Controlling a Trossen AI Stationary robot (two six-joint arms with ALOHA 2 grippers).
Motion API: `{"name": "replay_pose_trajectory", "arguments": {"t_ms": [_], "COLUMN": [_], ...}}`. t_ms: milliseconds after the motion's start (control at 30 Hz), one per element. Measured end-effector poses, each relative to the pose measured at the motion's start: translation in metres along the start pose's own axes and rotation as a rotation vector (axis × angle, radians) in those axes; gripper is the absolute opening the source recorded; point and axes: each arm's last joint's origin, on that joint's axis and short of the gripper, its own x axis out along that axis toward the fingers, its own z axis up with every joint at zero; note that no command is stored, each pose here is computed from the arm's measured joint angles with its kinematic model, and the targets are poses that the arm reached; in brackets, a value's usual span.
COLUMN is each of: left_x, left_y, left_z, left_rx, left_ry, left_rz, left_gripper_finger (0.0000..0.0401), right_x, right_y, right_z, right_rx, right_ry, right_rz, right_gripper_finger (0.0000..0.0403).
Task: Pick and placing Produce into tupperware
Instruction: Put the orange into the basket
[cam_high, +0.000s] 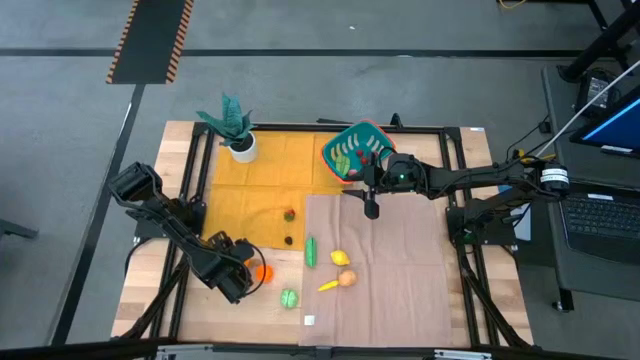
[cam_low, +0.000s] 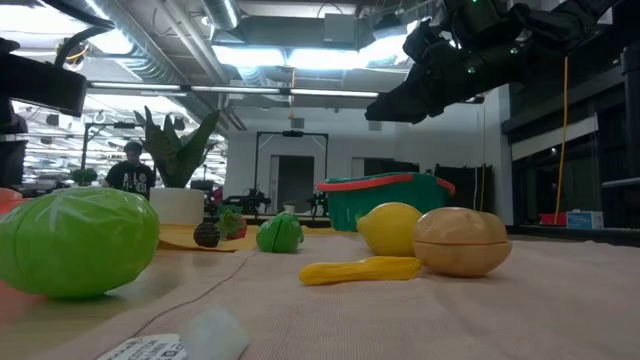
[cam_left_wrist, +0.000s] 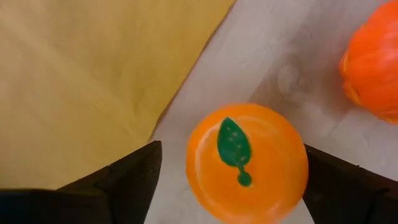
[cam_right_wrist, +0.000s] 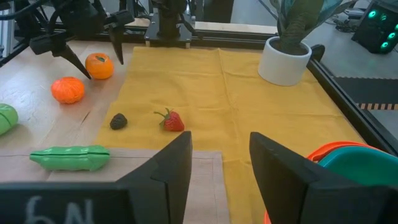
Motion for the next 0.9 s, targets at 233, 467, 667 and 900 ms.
{"name": "replay_pose_trajectory", "arguments": {"t_ms": [233,467,667,900], "left_x": [0.0,-0.0001,-0.0001,-0.0001], "left_y": [-0.0004,-0.0007,-0.001,-0.0018], "left_z": [-0.0008,-0.0006,-0.0005,0.0007], "left_rx": [-0.005,-0.006,-0.007,-0.011], "left_ry": [0.028,0.026,0.022,-0.015], "left_rz": [-0.008,-0.011,-0.014,-0.017], "left_gripper_finger": [0.0271,0.0238,0.0275,0.0293], "right_x": [0.0,0.0,0.0,0.0], "right_y": [0.0,0.0,0.0,0.0], "right_z": [0.0,0.0,0.0,0.0], "right_rx": [0.001,0.001,0.001,0.001], "right_ry": [0.0,0.0,0.0,0.0], "right_rz": [0.0,0.0,0.0,0.0], "right_gripper_finger": [0.0163,0.0163,0.0163,0.0163]}}
